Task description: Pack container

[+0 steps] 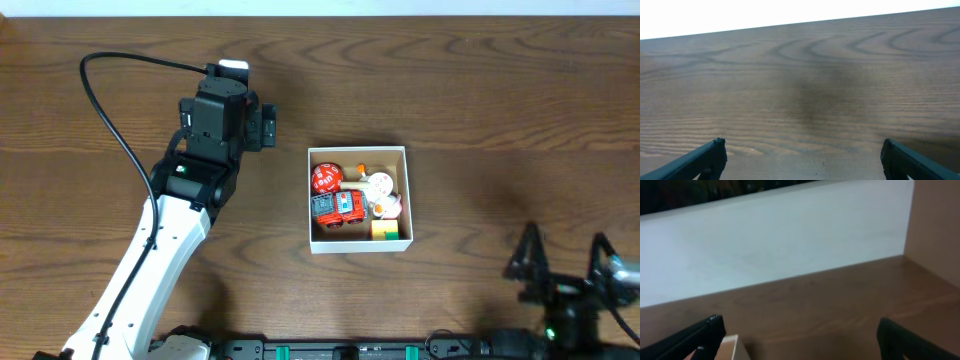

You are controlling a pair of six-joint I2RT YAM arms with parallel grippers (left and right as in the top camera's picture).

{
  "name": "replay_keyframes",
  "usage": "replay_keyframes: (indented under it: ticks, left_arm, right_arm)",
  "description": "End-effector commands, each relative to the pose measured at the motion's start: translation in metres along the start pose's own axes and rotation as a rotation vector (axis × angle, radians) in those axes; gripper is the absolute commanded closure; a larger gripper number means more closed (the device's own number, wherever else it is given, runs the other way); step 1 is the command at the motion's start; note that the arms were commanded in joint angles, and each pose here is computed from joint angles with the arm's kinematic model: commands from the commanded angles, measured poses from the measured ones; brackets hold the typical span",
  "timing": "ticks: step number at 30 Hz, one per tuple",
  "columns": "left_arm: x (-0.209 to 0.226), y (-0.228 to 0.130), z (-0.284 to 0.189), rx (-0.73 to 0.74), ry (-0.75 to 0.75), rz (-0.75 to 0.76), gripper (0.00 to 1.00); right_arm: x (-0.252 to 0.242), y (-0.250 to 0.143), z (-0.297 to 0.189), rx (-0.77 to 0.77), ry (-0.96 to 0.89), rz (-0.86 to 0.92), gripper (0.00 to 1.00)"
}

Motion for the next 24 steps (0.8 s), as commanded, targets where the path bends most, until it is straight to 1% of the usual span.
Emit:
replay_keyframes:
  ticks: [1,7,14,19,24]
  left_arm:
    - [0.004,0.004,-0.004,-0.015,0.015,-0.012,0.02]
    - [0.004,0.004,-0.004,-0.015,0.015,-0.012,0.02]
    - [0.004,0.004,-0.004,-0.015,0.015,-0.012,0.02]
    - [0.004,0.004,-0.004,-0.015,0.015,-0.012,0.02]
    - [0.004,0.004,-0.004,-0.015,0.015,-0.012,0.02]
  right_arm:
    - [-0.006,-0.031,0.021,0.03,0.025,-0.004,0.01]
    - [-0.017,-0.07,0.053,0.013,0.047,-0.001,0.01]
    - [-0.031,-0.112,0.07,0.057,0.025,-0.003,0.01]
    - [-0.037,-0.129,0.074,0.085,0.016,-0.015,0.01]
    - [-0.036,-0.129,0.074,0.083,0.026,-0.114,0.01]
Point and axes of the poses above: each gripper's point midway between its finger pads, its own z axis out along the fingers, its own x axis along the line the jaws close on, y = z × x, the point moved 7 cm from there along -z, back along the fingers, and after that the axes turned 7 degrees about z, right-handed, at the moved point
